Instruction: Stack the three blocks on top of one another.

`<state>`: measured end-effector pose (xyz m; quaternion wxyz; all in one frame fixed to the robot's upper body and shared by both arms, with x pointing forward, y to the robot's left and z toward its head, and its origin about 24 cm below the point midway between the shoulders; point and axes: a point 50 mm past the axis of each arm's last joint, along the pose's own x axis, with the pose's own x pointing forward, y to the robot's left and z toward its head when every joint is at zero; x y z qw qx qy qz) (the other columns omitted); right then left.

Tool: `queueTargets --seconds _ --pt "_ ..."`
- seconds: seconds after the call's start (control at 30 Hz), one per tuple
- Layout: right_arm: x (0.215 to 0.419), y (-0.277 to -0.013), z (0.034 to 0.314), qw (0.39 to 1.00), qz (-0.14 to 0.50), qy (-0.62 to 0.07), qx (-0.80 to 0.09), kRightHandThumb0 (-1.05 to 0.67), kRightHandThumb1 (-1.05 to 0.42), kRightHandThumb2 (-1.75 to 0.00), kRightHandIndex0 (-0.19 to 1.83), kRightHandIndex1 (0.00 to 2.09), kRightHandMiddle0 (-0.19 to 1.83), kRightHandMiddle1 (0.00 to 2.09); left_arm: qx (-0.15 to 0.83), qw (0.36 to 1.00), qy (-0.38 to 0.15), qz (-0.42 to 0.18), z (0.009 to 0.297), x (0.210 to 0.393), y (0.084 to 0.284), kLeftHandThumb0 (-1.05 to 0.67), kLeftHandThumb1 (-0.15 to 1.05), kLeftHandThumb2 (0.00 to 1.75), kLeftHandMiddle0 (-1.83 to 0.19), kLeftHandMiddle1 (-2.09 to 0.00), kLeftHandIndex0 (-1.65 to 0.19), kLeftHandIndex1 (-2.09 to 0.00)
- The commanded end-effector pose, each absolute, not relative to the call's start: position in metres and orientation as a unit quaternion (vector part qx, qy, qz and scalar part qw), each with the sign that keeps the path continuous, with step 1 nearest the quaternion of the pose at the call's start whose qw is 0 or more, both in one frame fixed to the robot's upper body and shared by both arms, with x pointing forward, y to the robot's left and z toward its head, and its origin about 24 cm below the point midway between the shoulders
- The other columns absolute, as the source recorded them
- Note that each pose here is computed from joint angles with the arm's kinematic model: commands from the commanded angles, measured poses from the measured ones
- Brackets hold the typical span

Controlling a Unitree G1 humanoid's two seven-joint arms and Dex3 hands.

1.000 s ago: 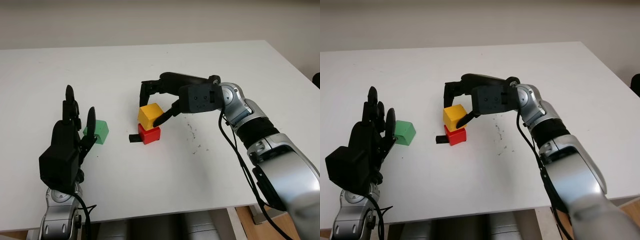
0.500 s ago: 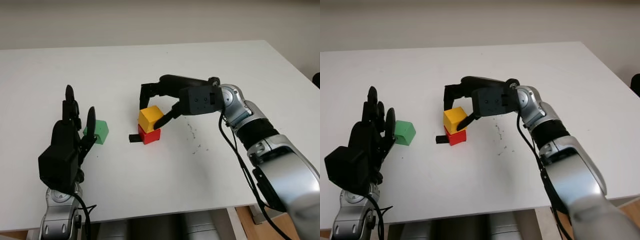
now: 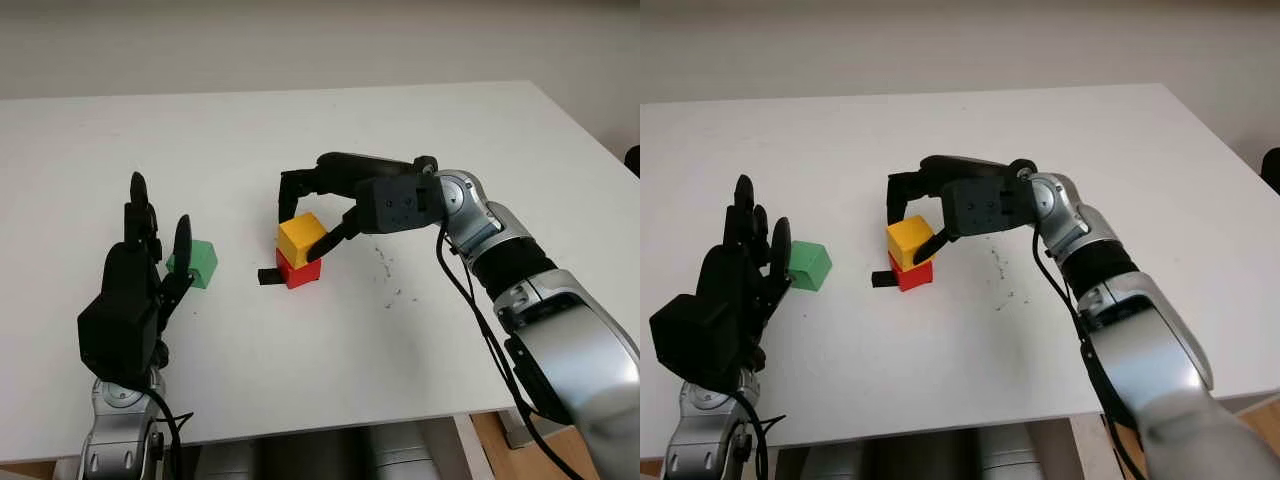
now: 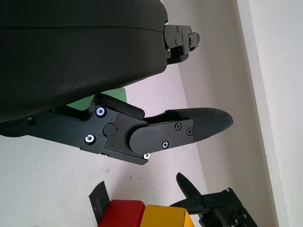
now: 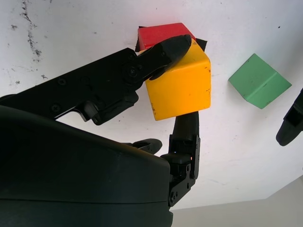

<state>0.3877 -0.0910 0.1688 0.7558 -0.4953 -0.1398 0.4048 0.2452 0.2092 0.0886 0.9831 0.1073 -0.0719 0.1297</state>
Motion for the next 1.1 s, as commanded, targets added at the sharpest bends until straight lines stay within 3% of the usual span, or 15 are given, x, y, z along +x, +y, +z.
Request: queueTargets --seconds 0.0,0.6,1.07 --pt "0.3871 -0.0886 0.1693 0.754 0.404 -0.146 -0.497 -0.45 -0.95 -0.06 0.38 0.04 0.33 1.65 0.107 0.983 -0.075 0.128 0.0902 0.2429 0.2081 -0.7 1.05 0.55 0.07 -0.05 0.09 -0.05" --pt "0.3879 -0.0867 0.1718 0.751 0.4 -0.148 -0.504 -0.46 -0.96 -0.05 0.37 0.04 0.32 1.65 0.114 0.982 -0.073 0.128 0.089 0.2432 0.2071 -0.69 1.05 0.55 0.08 -0.05 0.1 -0.05" --pt "0.3873 -0.0874 0.1707 0.753 0.405 -0.147 -0.497 -0.47 -0.96 -0.05 0.34 0.03 0.25 1.53 0.116 0.982 -0.072 0.13 0.0884 0.243 0.2061 -0.71 1.05 0.55 0.06 -0.06 0.09 -0.06"
